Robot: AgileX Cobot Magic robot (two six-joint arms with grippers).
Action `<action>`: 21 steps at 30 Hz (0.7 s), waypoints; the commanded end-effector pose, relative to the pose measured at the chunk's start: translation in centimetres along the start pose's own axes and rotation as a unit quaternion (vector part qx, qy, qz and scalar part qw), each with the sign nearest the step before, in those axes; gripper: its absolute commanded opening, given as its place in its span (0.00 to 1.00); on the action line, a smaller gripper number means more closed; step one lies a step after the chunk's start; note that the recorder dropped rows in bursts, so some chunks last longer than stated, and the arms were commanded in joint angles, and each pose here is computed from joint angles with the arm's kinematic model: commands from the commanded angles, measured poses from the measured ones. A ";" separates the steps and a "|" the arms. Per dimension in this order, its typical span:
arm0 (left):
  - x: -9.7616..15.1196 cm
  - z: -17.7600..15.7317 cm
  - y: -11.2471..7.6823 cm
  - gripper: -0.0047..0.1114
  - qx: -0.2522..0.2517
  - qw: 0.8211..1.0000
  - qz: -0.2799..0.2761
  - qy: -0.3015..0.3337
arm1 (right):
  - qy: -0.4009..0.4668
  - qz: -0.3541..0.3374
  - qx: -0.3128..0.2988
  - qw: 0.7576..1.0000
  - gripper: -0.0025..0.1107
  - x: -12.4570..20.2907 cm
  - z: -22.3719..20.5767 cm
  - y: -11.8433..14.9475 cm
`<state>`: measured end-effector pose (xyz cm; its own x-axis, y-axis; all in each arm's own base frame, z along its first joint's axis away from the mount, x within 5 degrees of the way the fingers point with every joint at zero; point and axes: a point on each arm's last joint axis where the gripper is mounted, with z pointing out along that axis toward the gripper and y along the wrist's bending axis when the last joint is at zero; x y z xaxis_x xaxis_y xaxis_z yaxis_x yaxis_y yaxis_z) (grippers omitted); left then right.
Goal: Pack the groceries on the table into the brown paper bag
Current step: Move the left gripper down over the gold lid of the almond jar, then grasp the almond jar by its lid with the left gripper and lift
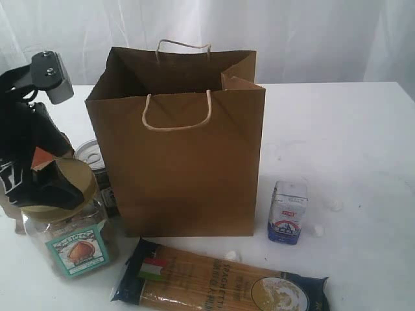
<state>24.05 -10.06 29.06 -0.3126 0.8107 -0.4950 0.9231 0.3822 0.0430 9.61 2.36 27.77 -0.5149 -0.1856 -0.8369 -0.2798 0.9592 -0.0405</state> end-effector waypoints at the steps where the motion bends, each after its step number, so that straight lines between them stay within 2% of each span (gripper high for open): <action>1: 0.4 0.8 0.0 0.94 0.015 1.000 0.000 0.024 | 0.015 0.005 -0.001 1.000 0.02 0.3 0.1 0.0; 5: 0.9 0.8 -0.4 0.94 0.040 0.998 0.006 0.051 | 0.015 0.005 -0.001 1.000 0.02 0.3 0.1 0.0; 9: 1.1 0.7 -0.3 0.94 0.033 0.997 0.034 0.061 | 0.014 0.005 -0.001 1.000 0.02 0.3 0.1 0.0; 16: 1.2 0.7 -0.3 0.94 0.035 0.996 0.036 0.067 | 0.014 0.005 -0.001 1.000 0.02 0.3 0.1 0.0; 18: 1.3 0.7 -0.4 0.90 0.042 0.996 0.024 0.072 | 0.014 0.005 -0.001 1.000 0.02 0.3 0.1 0.0; 21: 1.5 0.7 -0.7 0.76 0.055 0.995 -0.002 0.083 | 0.014 0.005 -0.001 1.000 0.02 0.3 0.1 0.0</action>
<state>23.87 -9.42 28.01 -0.2979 0.8744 -0.3830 0.9439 0.3297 0.0187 9.50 2.35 27.60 -0.5332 -0.1887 -0.8247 -0.2821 0.9587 -0.0370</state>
